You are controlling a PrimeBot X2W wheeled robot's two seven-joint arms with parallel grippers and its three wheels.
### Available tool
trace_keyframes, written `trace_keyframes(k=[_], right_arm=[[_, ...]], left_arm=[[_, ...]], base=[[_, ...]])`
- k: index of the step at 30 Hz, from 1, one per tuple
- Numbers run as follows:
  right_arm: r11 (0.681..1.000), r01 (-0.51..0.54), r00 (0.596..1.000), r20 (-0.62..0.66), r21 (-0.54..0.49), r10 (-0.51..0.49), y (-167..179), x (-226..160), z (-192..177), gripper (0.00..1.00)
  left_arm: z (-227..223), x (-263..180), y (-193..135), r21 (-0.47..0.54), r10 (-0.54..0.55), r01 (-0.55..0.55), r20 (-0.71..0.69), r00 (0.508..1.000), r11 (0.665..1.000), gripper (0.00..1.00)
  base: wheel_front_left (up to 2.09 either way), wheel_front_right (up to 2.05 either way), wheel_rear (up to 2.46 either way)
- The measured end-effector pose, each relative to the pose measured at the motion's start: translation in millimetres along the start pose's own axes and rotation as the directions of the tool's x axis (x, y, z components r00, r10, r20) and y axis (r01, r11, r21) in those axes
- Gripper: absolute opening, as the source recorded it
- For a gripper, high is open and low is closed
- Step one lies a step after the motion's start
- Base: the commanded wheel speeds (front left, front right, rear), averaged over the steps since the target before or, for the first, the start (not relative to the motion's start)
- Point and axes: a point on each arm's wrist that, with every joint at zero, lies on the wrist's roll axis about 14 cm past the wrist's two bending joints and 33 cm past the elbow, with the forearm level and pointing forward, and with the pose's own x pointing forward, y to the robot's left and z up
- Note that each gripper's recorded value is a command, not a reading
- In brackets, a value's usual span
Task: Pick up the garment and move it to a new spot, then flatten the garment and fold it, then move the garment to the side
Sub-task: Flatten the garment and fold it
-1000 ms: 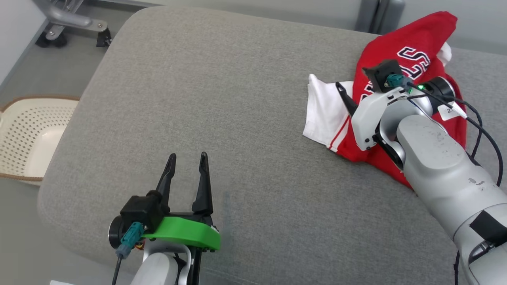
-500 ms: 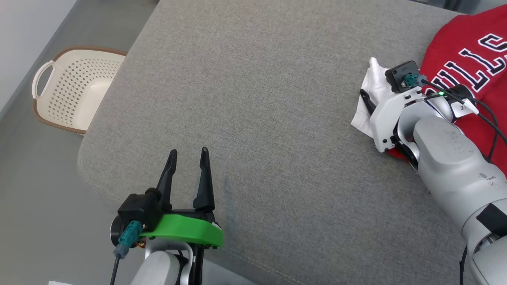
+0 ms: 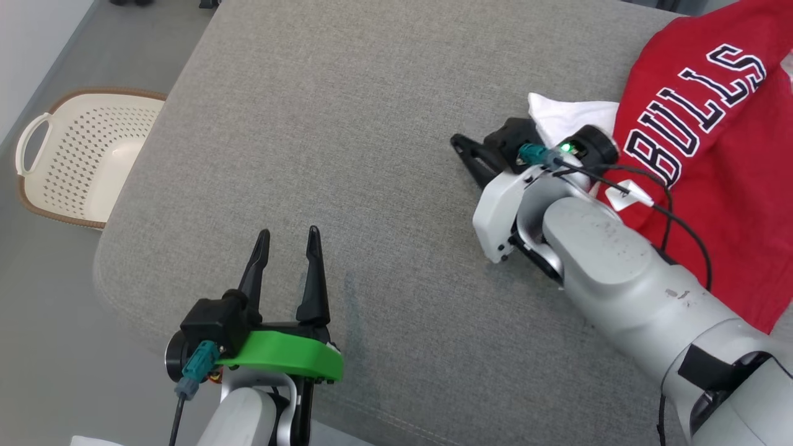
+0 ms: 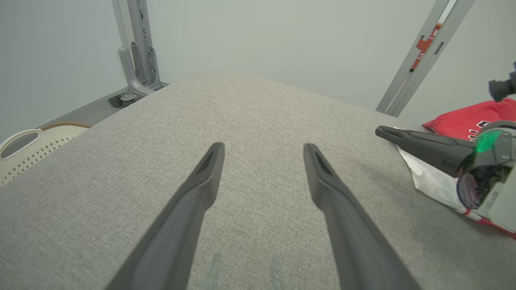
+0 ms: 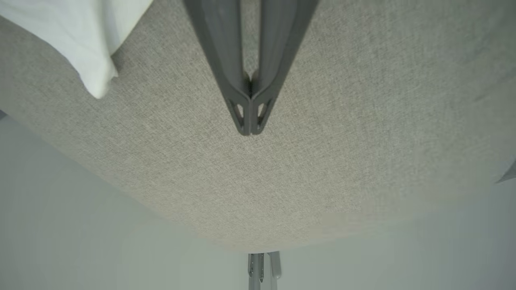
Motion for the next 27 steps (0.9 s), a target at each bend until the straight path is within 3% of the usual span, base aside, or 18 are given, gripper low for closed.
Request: trace_keyframes(k=[3,6,7,8,9,10,17,26,27], right_arm=[[1.0,-0.03,1.0,0.008,-0.005,0.031,8,-4,2,0.0],[1.0,-0.001,1.0,-0.016,-0.011,0.001,-10,-13,-5,0.0],[1.0,0.017,0.999,-0.03,-0.008,-0.017,-18,-15,-9,0.06],[0.999,0.033,0.999,-0.041,-0.004,-0.033,-24,-17,-12,0.4],[0.999,0.054,0.997,-0.055,-0.002,-0.054,-32,-19,-16,0.95],[0.997,0.077,0.995,-0.071,-0.001,-0.077,-41,-21,-19,1.0],[0.983,0.185,0.967,-0.179,-0.002,-0.182,-79,-28,-46,1.0],[0.976,0.215,0.929,-0.301,-0.032,-0.215,-93,-23,-60,1.0],[0.976,0.214,0.924,-0.316,-0.037,-0.214,-93,-22,-61,0.78]], left_arm=[[1,1,-2,-0.001,-0.01,0.01,0.003,1.0,1.0,1.0],[0,3,-4,0.0,-0.018,0.018,0.004,1.0,1.0,1.0],[0,3,-4,0.001,-0.019,0.019,0.002,1.0,1.0,1.0],[0,3,-4,0.001,-0.019,0.019,0.001,1.0,1.0,1.0],[-1,3,-4,0.001,-0.019,0.019,0.0,1.0,1.0,1.0],[-1,3,-4,0.002,-0.019,0.019,0.0,1.0,1.0,1.0],[-3,0,-1,0.0,-0.009,0.009,-0.008,1.0,1.0,1.0],[0,-5,10,-0.006,0.032,-0.032,-0.006,0.999,0.999,1.0],[1,-6,11,-0.007,0.036,-0.036,-0.004,0.999,0.999,1.0]], base=[[0.0,0.0,0.0],[0.0,0.0,0.0],[0.0,0.0,0.0],[0.0,0.0,0.0],[0.0,0.0,0.0],[0.0,0.0,0.0],[0.0,0.0,0.0],[0.0,0.0,0.0],[0.0,0.0,0.0]])
